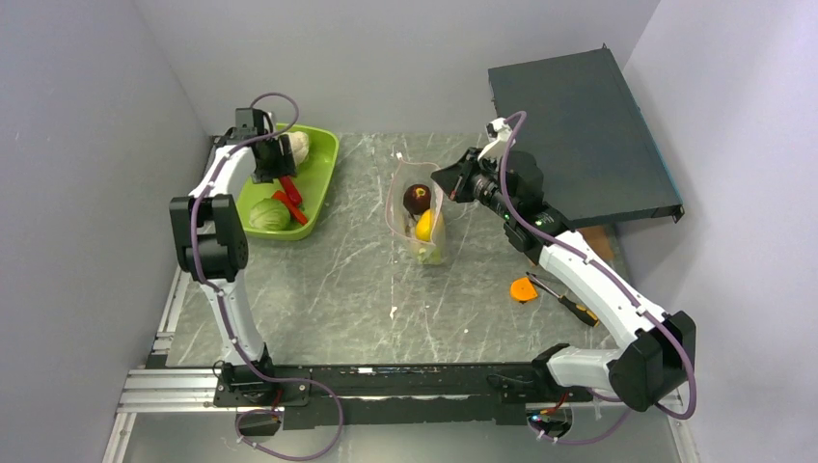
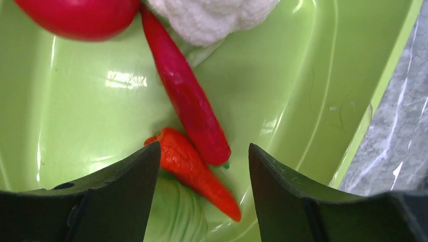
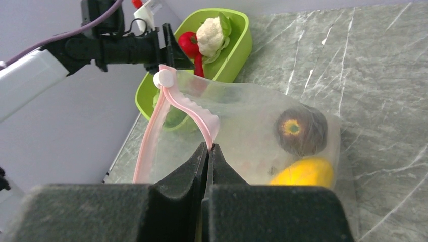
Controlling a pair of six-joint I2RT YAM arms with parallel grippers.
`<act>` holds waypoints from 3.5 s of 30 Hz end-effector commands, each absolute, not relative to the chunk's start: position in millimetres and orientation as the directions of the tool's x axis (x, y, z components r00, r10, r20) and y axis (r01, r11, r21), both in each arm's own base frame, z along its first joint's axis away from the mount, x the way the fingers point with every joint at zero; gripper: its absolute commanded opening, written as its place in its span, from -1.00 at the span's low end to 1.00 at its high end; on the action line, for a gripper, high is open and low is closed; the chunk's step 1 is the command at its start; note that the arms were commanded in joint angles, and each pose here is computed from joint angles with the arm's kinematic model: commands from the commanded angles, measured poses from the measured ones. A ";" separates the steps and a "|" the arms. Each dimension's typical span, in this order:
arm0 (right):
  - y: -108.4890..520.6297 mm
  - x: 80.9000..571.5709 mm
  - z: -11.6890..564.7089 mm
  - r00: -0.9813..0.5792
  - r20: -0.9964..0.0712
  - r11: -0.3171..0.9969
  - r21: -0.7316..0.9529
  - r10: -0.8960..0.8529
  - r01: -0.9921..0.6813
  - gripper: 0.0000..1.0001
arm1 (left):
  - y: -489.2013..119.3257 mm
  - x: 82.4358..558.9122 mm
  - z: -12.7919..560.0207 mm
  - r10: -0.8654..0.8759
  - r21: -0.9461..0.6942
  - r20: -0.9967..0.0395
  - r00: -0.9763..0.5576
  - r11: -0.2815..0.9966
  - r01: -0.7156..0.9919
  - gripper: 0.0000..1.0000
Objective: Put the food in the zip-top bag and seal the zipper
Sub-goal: Pick up the fake vegetable from the bin, then place the fake vegetable in the zipper food storage bag.
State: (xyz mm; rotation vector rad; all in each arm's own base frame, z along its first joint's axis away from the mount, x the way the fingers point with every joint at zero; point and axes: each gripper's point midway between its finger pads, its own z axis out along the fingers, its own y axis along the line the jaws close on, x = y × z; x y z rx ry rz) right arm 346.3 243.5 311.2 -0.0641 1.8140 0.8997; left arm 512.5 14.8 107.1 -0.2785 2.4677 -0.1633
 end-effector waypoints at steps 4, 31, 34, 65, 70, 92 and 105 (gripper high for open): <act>250.3 348.3 331.0 -0.413 -0.819 0.662 0.569 0.399 -0.488 -1.00 | 24.8 550.3 105.3 -0.301 -0.170 -0.640 -0.707 0.953 -0.251 0.34; 253.8 345.7 332.1 -0.427 -0.808 0.639 0.586 0.407 -0.499 -1.00 | 28.7 525.9 198.5 -0.308 -0.202 -0.761 -0.572 0.949 -0.242 -0.96; 254.6 345.8 330.5 -0.433 -0.805 0.635 0.589 0.406 -0.500 -1.00 | 18.0 510.3 234.3 -0.350 -0.304 -0.784 -0.513 0.937 -0.174 -1.00; 266.5 335.2 345.4 -0.507 -0.732 0.532 0.680 0.455 -0.505 -1.00 | -257.3 249.8 441.0 -0.435 0.142 -0.834 0.340 0.426 0.893 -1.00; 267.1 333.5 349.8 -0.507 -0.726 0.517 0.687 0.465 -0.510 -1.00 | -268.6 269.1 421.6 -0.491 -0.019 -0.839 0.235 0.458 0.889 -1.00; 266.5 335.2 344.5 -0.519 -0.717 0.510 0.697 0.466 -0.504 -1.00 | -285.3 300.9 327.0 -0.345 -0.284 -0.934 -0.091 0.564 0.776 0.95; 269.4 337.5 338.4 -0.540 -0.706 0.502 0.707 0.458 -0.499 -1.00 | -251.0 296.3 335.8 -0.143 -0.221 -0.975 -0.171 0.715 0.663 0.68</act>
